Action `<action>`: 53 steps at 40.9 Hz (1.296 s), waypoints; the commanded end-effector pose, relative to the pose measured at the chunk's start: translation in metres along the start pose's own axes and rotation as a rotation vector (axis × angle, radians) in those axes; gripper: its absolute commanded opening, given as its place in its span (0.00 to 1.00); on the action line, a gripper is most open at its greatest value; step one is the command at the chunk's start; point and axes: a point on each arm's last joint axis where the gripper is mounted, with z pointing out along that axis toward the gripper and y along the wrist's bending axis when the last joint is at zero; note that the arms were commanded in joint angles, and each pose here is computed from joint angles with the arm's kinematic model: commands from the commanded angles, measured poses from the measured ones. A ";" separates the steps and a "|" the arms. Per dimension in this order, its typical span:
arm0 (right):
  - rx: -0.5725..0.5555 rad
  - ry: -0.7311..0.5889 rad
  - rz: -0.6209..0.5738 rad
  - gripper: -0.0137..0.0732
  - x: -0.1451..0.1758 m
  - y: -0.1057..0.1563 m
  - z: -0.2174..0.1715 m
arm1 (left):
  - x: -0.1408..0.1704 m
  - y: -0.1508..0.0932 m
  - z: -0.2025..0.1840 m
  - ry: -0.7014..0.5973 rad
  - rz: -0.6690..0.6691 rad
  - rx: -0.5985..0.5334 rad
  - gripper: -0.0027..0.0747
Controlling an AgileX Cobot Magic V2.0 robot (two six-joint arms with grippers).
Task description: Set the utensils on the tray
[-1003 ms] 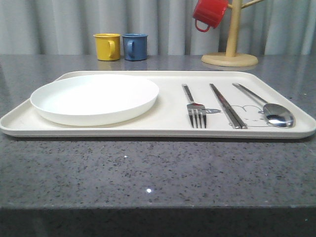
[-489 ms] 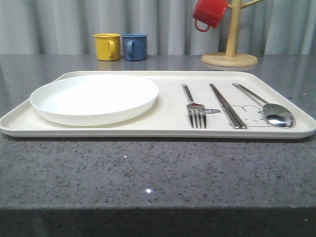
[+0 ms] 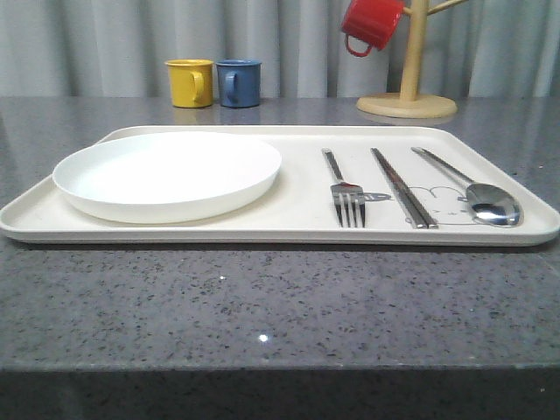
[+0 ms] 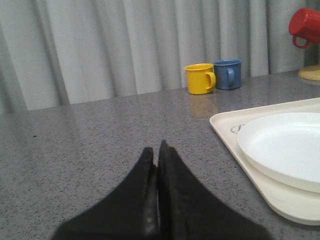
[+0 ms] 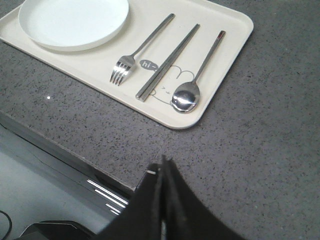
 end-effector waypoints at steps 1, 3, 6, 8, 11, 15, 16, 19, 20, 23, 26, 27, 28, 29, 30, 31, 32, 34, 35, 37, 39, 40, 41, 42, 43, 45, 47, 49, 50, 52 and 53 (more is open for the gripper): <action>0.006 -0.073 -0.013 0.08 -0.010 0.000 -0.003 | -0.003 0.003 -0.004 -0.131 -0.004 -0.062 0.01; 0.006 -0.073 -0.013 0.08 -0.010 0.000 -0.003 | 0.003 0.003 -0.006 -0.135 -0.001 -0.085 0.01; 0.006 -0.073 -0.013 0.08 -0.010 0.000 -0.003 | 0.006 0.004 -0.010 -0.115 0.003 -0.113 0.01; 0.006 -0.071 -0.013 0.08 -0.010 0.000 -0.003 | 0.006 0.005 -0.010 -0.115 0.004 -0.120 0.01; 0.004 -0.071 -0.012 0.08 -0.010 0.000 -0.003 | 0.005 0.005 -0.010 -0.120 0.004 -0.125 0.01; 0.004 -0.071 -0.012 0.08 -0.010 0.000 -0.003 | 0.005 0.005 -0.010 -0.119 -0.004 -0.122 0.01; 0.004 -0.071 -0.012 0.08 -0.010 0.000 -0.003 | 0.005 0.005 -0.010 -0.119 -0.005 -0.121 0.01; 0.004 -0.073 -0.012 0.08 -0.010 0.000 -0.003 | 0.005 0.005 -0.010 -0.120 -0.005 -0.117 0.01; 0.004 -0.073 -0.012 0.08 -0.010 0.000 -0.003 | 0.005 0.005 -0.010 -0.120 -0.005 -0.117 0.01; 0.004 -0.073 -0.012 0.08 -0.010 0.000 -0.003 | 0.005 0.005 -0.010 -0.120 -0.005 -0.117 0.01; 0.004 -0.073 -0.012 0.08 -0.010 0.000 -0.003 | 0.005 0.005 -0.010 -0.120 -0.005 -0.117 0.01; 0.004 -0.073 -0.012 0.08 -0.010 0.000 -0.003 | 0.005 0.005 -0.010 -0.120 -0.005 -0.117 0.01; 0.004 -0.073 -0.012 0.08 -0.010 0.000 -0.003 | 0.005 0.005 -0.010 -0.120 -0.005 -0.117 0.01; 0.004 -0.073 -0.012 0.08 -0.010 0.000 -0.003 | 0.005 0.005 -0.010 -0.120 -0.005 -0.117 0.01; 0.004 -0.073 -0.012 0.08 -0.010 0.000 -0.003 | 0.005 0.005 -0.010 -0.120 -0.005 -0.117 0.01; 0.004 -0.073 -0.012 0.08 -0.010 0.000 -0.003 | 0.005 0.005 -0.010 -0.120 -0.005 -0.117 0.01; 0.004 -0.073 -0.012 0.08 -0.010 0.000 -0.003 | 0.005 0.005 -0.010 -0.120 -0.005 -0.117 0.01; 0.004 -0.073 -0.012 0.08 -0.010 0.000 -0.003 | 0.005 0.005 -0.010 -0.120 -0.005 -0.117 0.01; 0.004 -0.073 -0.012 0.08 -0.010 0.000 -0.003 | 0.005 0.005 -0.010 -0.120 -0.005 -0.117 0.01; 0.004 -0.073 -0.012 0.08 -0.010 0.000 -0.003 | 0.005 0.005 -0.010 -0.120 -0.005 -0.117 0.01; 0.004 -0.073 -0.012 0.08 -0.010 0.000 -0.003 | 0.005 0.005 -0.010 -0.120 -0.005 -0.117 0.01; 0.004 -0.073 -0.012 0.08 -0.010 0.000 -0.003 | 0.005 0.005 -0.010 -0.120 -0.005 -0.117 0.01; 0.004 -0.073 -0.012 0.08 -0.010 0.000 -0.003 | 0.005 0.005 -0.010 -0.120 -0.005 -0.117 0.01; 0.004 -0.073 -0.012 0.08 -0.010 0.000 -0.003 | 0.005 0.005 -0.010 -0.120 -0.005 -0.117 0.01; 0.004 -0.073 -0.012 0.08 -0.010 0.000 -0.003 | 0.005 0.005 -0.010 -0.120 -0.005 -0.117 0.01; 0.004 -0.073 -0.012 0.08 -0.010 0.000 -0.003 | 0.005 0.005 -0.010 -0.120 -0.005 -0.117 0.01; 0.004 -0.073 -0.012 0.08 -0.010 0.000 -0.003 | 0.005 0.005 -0.010 -0.120 -0.005 -0.117 0.01; 0.004 -0.073 -0.012 0.08 -0.010 0.000 -0.003 | 0.005 0.005 -0.010 -0.120 -0.005 -0.117 0.01; 0.004 -0.073 -0.012 0.08 -0.010 0.000 -0.003 | 0.005 0.005 -0.010 -0.120 -0.005 -0.117 0.01; 0.004 -0.073 -0.012 0.08 -0.010 0.000 -0.003 | 0.005 0.005 -0.010 -0.120 -0.005 -0.117 0.01; 0.004 -0.073 -0.012 0.08 -0.010 0.000 -0.003 | 0.005 0.005 -0.010 -0.120 -0.005 -0.117 0.01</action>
